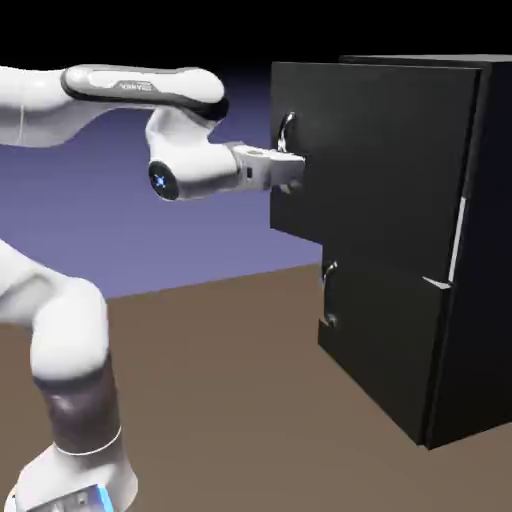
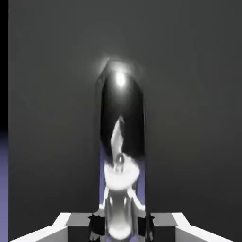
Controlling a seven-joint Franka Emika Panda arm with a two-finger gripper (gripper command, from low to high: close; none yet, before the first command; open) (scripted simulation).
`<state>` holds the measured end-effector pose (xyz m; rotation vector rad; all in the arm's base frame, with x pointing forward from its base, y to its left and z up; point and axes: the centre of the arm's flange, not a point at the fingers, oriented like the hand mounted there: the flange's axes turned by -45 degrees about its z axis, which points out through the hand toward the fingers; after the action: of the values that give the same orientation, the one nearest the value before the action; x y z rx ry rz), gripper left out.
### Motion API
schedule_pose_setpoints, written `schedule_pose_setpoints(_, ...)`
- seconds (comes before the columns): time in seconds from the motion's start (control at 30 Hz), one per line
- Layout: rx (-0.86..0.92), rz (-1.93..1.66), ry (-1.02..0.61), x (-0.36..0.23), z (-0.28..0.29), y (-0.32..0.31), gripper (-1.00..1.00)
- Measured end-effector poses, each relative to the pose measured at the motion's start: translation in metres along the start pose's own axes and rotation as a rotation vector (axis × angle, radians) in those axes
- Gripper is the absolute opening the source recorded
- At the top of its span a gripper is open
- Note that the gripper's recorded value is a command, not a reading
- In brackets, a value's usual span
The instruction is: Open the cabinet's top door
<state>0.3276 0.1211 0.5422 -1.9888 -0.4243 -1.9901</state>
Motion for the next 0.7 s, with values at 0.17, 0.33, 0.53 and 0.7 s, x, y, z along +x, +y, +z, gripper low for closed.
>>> schedule_pose_setpoints(0.17, 0.093, 0.0, 0.0, 0.0, -0.032, 0.015, -1.0)
schedule_pose_setpoints(0.33, 0.174, 0.0, 0.0, 0.0, -0.058, 0.03, -1.0)
schedule_pose_setpoints(0.53, 0.252, 0.0, 0.0, 0.0, -0.082, 0.047, -1.0)
schedule_pose_setpoints(0.7, 0.306, 0.0, 0.0, 0.0, -0.098, 0.06, -1.0)
